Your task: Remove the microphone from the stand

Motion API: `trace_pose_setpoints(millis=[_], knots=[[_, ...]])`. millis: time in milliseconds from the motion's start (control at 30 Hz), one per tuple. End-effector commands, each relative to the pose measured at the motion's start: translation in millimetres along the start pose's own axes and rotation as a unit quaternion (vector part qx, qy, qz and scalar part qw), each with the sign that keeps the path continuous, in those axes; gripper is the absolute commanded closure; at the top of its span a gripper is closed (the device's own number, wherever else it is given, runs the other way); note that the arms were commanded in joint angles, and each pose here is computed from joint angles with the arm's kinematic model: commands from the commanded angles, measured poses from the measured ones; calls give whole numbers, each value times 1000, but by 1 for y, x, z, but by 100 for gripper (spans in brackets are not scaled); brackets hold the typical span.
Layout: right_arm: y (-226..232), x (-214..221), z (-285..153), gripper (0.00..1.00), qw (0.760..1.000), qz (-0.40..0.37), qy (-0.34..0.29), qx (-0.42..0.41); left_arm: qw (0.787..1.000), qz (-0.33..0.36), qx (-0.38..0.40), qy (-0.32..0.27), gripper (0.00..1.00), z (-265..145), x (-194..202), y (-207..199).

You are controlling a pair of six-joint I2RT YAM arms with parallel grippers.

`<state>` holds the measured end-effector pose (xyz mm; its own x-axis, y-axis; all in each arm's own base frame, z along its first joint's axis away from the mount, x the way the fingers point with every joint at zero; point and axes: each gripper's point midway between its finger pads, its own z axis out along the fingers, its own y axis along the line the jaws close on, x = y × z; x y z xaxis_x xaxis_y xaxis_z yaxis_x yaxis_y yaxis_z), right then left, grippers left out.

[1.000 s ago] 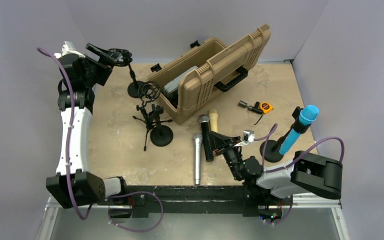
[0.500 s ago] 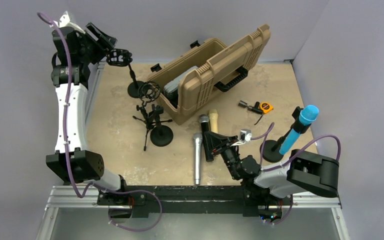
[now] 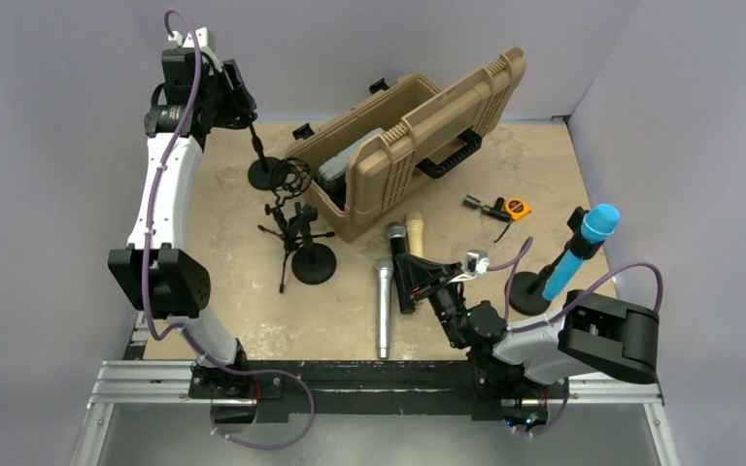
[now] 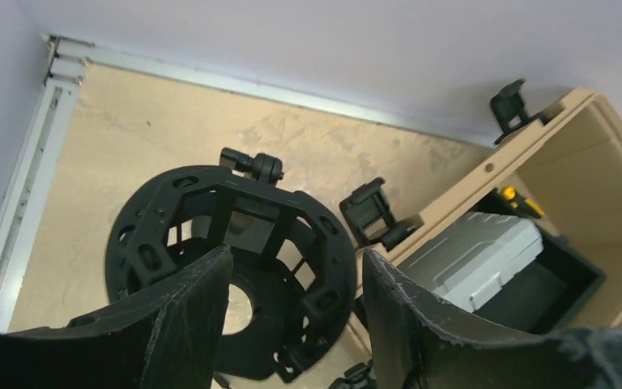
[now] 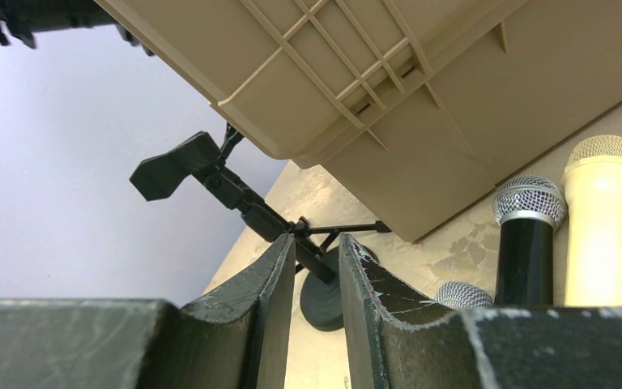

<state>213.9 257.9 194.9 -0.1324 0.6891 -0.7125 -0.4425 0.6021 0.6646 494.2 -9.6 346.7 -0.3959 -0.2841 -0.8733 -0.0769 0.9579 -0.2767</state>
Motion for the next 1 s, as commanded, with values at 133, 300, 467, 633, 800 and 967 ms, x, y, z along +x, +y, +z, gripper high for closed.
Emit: trace_pose_setpoints(millis=[133, 300, 467, 633, 800, 967], knots=[[11, -15, 4, 73, 999, 22, -25, -15, 999, 28, 27, 37, 57, 14, 22, -2], [11, -18, 1, 74, 999, 29, -28, -17, 998, 53, -17, 41, 75, -3, 22, 15], [13, -14, 3, 74, 999, 25, -22, -21, 996, 71, 22, 39, 83, -27, 25, 3], [14, -14, 2, 74, 999, 26, -21, -23, 995, 76, 37, 49, 96, -57, 39, -1], [-4, -27, 12, 74, 999, 17, -45, 1, 997, 72, 3, 18, 100, -94, 42, 10], [15, -12, 2, 74, 999, 25, -18, -27, 994, 95, -59, -15, 100, -132, 42, 23]])
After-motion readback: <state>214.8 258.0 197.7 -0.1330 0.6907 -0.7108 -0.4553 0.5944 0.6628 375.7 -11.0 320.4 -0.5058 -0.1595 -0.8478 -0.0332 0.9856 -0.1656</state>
